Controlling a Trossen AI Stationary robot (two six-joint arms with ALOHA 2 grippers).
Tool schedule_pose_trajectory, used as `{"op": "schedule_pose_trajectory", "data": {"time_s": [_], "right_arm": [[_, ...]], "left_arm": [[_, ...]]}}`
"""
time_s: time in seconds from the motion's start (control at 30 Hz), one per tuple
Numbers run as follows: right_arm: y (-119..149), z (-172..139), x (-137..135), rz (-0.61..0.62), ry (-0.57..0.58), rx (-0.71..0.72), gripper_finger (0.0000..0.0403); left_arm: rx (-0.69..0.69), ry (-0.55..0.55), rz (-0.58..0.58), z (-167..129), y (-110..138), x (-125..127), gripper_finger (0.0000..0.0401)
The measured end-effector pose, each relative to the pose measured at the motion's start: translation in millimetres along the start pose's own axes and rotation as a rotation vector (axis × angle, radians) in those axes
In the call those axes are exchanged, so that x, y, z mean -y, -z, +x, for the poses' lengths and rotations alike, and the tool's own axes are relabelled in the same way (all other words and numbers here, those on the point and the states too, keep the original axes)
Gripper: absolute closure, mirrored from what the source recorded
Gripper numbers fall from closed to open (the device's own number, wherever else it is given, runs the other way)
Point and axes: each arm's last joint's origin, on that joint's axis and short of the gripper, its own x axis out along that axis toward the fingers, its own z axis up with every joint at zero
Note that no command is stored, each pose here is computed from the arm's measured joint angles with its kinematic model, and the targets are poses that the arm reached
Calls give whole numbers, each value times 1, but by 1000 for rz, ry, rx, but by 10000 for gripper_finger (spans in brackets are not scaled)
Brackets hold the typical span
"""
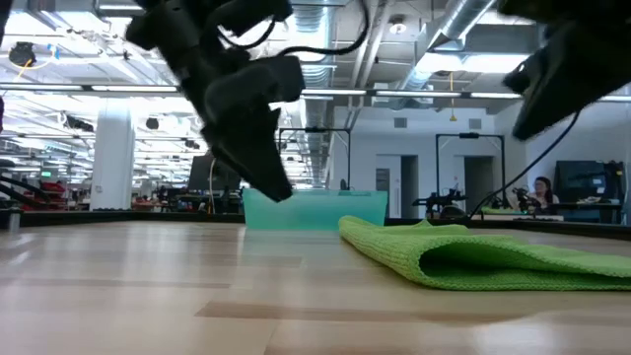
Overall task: Roll microfiber towels into tight, uniform cylinder then place into a basket
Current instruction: Fold the green microfiber cloth
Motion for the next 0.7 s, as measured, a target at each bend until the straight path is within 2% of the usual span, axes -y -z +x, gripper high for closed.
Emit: {"op": "schedule_pose_trajectory", "data": {"time_s": [0.1,0.33,0.53,0.7], "right_arm": [[9,-14,-10,-62,25,37,385],[22,-29,-32,-212,120,179,384],[23,-37,-46,-208,40,246,385],[28,-46,-61,-221,-42,306,387]], "left_arm": [[56,46,44,-5,-14,8,208],[283,100,311,-21,-27,49,207],[422,168,529,-23,-19,87,207],[420,193,659,-15,-7,114,207]]}}
